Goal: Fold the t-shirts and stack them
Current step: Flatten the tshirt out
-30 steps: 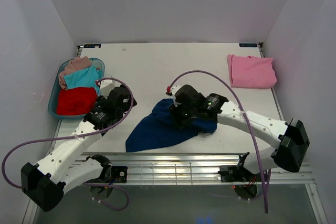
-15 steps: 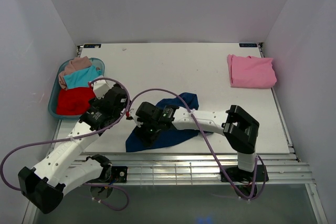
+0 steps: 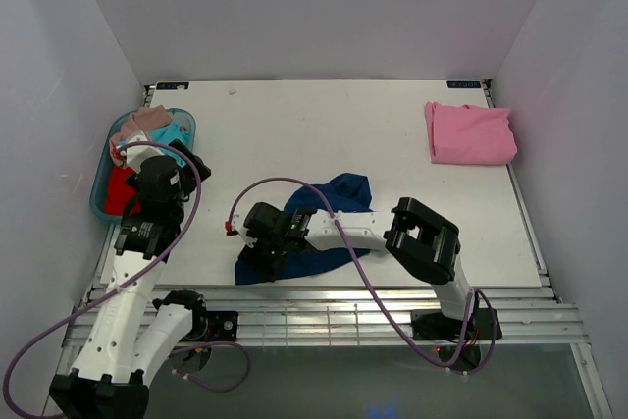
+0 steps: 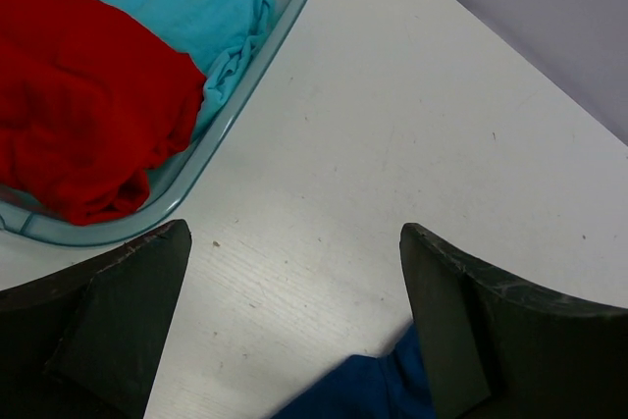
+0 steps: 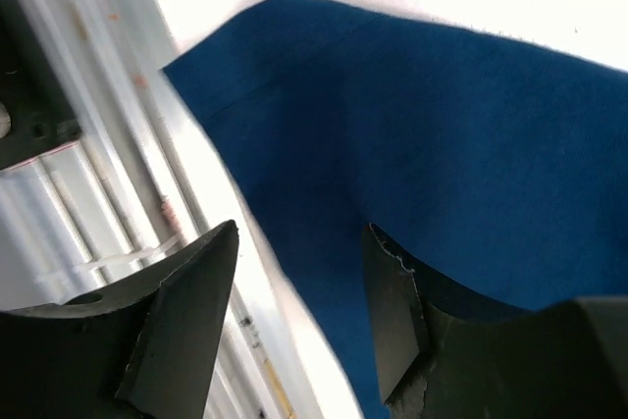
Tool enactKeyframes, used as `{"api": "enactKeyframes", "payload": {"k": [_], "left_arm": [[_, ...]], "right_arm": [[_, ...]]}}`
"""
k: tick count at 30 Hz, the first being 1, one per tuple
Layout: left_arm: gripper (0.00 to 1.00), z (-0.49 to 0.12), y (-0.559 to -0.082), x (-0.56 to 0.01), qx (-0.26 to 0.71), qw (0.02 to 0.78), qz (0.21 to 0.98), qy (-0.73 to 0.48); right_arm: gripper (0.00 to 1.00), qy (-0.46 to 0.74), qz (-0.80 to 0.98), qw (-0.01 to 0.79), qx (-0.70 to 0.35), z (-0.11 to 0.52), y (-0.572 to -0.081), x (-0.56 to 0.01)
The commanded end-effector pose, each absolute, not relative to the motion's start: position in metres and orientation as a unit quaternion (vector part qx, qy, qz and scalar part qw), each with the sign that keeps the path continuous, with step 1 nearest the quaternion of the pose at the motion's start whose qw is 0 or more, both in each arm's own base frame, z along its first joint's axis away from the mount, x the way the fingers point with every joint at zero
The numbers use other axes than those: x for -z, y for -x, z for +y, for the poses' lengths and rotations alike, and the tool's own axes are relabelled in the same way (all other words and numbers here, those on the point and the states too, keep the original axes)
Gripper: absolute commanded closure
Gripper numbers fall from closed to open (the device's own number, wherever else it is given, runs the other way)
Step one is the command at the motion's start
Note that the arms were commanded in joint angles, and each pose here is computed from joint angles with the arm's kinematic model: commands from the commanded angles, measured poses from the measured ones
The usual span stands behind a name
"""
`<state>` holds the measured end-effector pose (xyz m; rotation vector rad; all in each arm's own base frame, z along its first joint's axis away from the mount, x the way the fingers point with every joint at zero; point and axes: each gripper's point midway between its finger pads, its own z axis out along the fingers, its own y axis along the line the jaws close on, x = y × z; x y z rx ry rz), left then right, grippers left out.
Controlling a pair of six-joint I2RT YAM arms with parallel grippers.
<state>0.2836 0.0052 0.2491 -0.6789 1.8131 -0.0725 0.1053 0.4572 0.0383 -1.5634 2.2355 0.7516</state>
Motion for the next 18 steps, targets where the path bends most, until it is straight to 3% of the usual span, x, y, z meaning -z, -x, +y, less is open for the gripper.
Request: {"api": "enactKeyframes", "payload": {"k": [1, 11, 18], "left_arm": [[0.02, -0.007, -0.296, -0.255, 0.068, 0.574, 0.776, 0.253], [0.02, 0.001, -0.292, -0.257, 0.052, 0.576, 0.777, 0.248], [0.02, 0.006, -0.285, -0.263, 0.044, 0.584, 0.77, 0.252]], "right_arm": [[0.41, 0.555, 0.768, 0.188, -0.257, 0.472, -0.118, -0.028], [0.41, 0.561, 0.773, 0.176, -0.238, 0.474, -0.122, 0.006], [0.42, 0.545, 0.804, 0.156, -0.179, 0.432, -0.119, 0.045]]}}
